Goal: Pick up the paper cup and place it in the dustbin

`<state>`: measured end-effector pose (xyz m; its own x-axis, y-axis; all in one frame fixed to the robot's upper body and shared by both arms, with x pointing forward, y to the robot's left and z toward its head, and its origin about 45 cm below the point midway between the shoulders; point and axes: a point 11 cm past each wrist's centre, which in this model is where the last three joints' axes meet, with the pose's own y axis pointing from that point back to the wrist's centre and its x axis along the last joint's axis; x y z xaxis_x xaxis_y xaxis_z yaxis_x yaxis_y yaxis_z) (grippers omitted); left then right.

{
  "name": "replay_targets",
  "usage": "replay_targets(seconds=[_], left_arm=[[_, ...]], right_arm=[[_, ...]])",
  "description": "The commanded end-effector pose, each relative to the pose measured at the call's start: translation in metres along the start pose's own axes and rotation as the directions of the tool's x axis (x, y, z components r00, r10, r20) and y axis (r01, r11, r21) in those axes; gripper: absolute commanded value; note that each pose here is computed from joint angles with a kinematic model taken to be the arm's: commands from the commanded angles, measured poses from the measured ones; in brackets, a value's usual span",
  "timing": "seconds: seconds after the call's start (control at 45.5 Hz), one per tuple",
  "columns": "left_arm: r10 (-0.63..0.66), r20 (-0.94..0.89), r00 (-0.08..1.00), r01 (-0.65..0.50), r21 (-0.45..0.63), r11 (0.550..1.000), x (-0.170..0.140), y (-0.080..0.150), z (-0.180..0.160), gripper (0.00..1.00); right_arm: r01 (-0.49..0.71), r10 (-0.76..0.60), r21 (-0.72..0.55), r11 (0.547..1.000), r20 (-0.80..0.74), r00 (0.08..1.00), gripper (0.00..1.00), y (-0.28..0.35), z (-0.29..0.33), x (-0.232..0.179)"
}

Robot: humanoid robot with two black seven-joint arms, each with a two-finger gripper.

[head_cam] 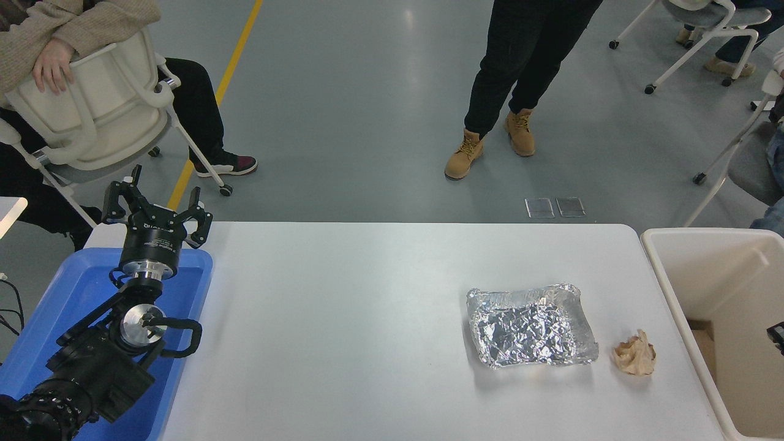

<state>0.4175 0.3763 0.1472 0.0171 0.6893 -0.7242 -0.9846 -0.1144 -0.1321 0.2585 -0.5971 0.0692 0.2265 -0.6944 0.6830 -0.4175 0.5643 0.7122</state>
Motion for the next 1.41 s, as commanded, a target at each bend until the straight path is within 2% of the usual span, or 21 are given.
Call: replay_targets(seconds=[0.0, 0.132, 0.286, 0.308, 0.462, 0.615, 0.791, 1.033, 1.121, 1.385], left_arm=[[-0.001, 0.000, 1.000, 0.001, 0.000, 1.000, 0.000, 0.000, 0.000, 0.99], [-0.001, 0.000, 1.000, 0.001, 0.000, 1.000, 0.000, 0.000, 0.000, 0.99], [-0.002, 0.000, 1.000, 0.002, -0.001, 1.000, -0.001, -0.001, 0.000, 0.99], [-0.001, -0.001, 1.000, 0.001, 0.000, 1.000, -0.001, 0.000, 0.000, 0.99], [-0.002, 0.000, 1.000, 0.002, -0.001, 1.000, -0.001, -0.001, 0.000, 0.99], [-0.001, 0.000, 1.000, 0.001, -0.001, 1.000, 0.000, -0.001, 0.001, 0.99], [-0.001, 0.000, 1.000, 0.001, -0.001, 1.000, 0.000, -0.001, 0.001, 0.99], [-0.001, 0.000, 1.000, 0.001, 0.000, 1.000, 0.000, 0.000, 0.000, 0.99], [0.001, 0.001, 1.000, -0.001, 0.000, 1.000, 0.000, 0.000, 0.000, 0.99], [0.001, 0.001, 1.000, -0.001, 0.000, 1.000, 0.000, 0.000, 0.000, 0.99]], right_arm=[[-0.008, 0.008, 0.060, 0.998, 0.006, 1.000, 1.00, 0.006, -0.035, 0.024], [-0.017, 0.017, 0.090, 0.996, 0.000, 1.000, 1.00, 0.023, -0.053, 0.076], [0.053, -0.044, 0.159, 0.986, -0.061, 0.997, 1.00, 0.062, -0.102, 0.119], [0.075, -0.061, 0.195, 0.978, -0.077, 0.995, 1.00, 0.079, -0.124, 0.134], [0.120, -0.071, 0.286, 0.951, -0.177, 0.982, 1.00, 0.133, -0.184, 0.171], [0.207, -0.106, 0.390, 0.897, -0.263, 0.959, 1.00, 0.195, -0.236, 0.190], [0.322, -0.116, 0.400, 0.858, -0.460, 0.881, 1.00, 0.255, -0.266, 0.189], [0.469, -0.097, 0.339, 0.816, -0.719, 0.688, 1.00, 0.324, -0.280, 0.151], [0.530, -0.116, 0.314, 0.788, -0.770, 0.628, 1.00, 0.345, -0.283, 0.134], [0.589, -0.052, 0.332, 0.737, -0.841, 0.539, 1.00, 0.399, -0.294, 0.105]])
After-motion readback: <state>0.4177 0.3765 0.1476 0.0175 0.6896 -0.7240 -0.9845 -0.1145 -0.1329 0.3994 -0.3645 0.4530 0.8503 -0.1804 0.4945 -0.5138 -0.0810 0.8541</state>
